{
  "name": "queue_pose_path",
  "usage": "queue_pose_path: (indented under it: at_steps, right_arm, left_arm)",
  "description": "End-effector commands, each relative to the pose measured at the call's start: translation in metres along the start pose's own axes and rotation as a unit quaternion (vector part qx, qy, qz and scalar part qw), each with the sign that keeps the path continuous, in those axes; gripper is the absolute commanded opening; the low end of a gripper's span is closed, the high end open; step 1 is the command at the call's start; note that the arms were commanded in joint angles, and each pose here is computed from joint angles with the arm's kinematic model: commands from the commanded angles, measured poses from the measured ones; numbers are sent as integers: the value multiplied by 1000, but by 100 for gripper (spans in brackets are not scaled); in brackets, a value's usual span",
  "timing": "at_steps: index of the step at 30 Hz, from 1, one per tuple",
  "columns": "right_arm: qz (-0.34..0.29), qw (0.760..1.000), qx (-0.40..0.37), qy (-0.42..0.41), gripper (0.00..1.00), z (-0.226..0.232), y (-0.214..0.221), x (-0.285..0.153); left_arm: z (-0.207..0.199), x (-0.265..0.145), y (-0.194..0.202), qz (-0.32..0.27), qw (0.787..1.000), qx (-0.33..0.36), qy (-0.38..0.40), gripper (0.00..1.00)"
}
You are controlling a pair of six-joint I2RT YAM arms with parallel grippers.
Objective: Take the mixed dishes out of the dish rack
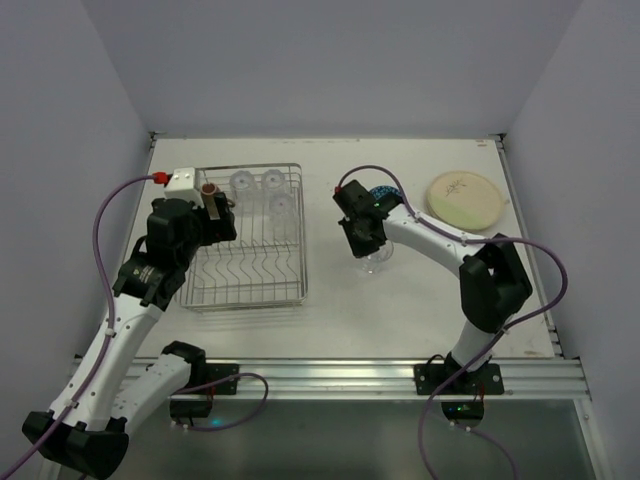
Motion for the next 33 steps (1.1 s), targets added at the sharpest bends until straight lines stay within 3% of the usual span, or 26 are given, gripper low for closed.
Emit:
queue_pose_path:
  at_steps: [1,4,8,14,16,18,22,25,27,33]
  right_arm:
    - [-20,1000,-2,14,15,0,-16,-2]
    - [-26,999,-3,25,42,0,-16,-5]
    - [-44,999,0,26,59,2,-20,-22]
    - [-132,991,34,-4,67,-3,-40,-85]
    - [-176,983,48,-9,76,-8,-48,-104]
    - [-229,971,66,-18,97,-18,-50,-130]
    - [-341,932,122,-32,99,-35,-59,-164]
    - [-372,917,129,-67,99,-36,-46,-170]
    - [-375,912,147,-73,99,-38,-41,-168]
    - [-328,932,145,-56,99,-40,-22,-145]
  left_arm:
    - [2,-3,-7,-12,1000,11,-2,100]
    - [0,-3,-8,-10,1000,11,3,100]
    - [-2,0,-11,-2,1000,10,4,100]
    - [-15,7,-14,20,999,1,28,100]
    - [-20,15,-10,37,999,-6,32,100]
    - [-23,25,-3,59,998,-11,31,100]
    - [-33,42,11,96,994,-30,30,100]
    - [-43,56,19,116,993,-27,21,100]
    - [-56,65,21,124,992,-23,19,100]
    - [-98,91,16,125,992,-6,19,100]
Point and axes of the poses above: each gripper's point midway between its finger pads, its own x axis out along the fingers, its own z axis along the line the jaws close on, y = z × x, the point moved 1 cm from there along -x, back along the fingers, and after that the axes turned 5 degrees about x, right-handed, at the moved point
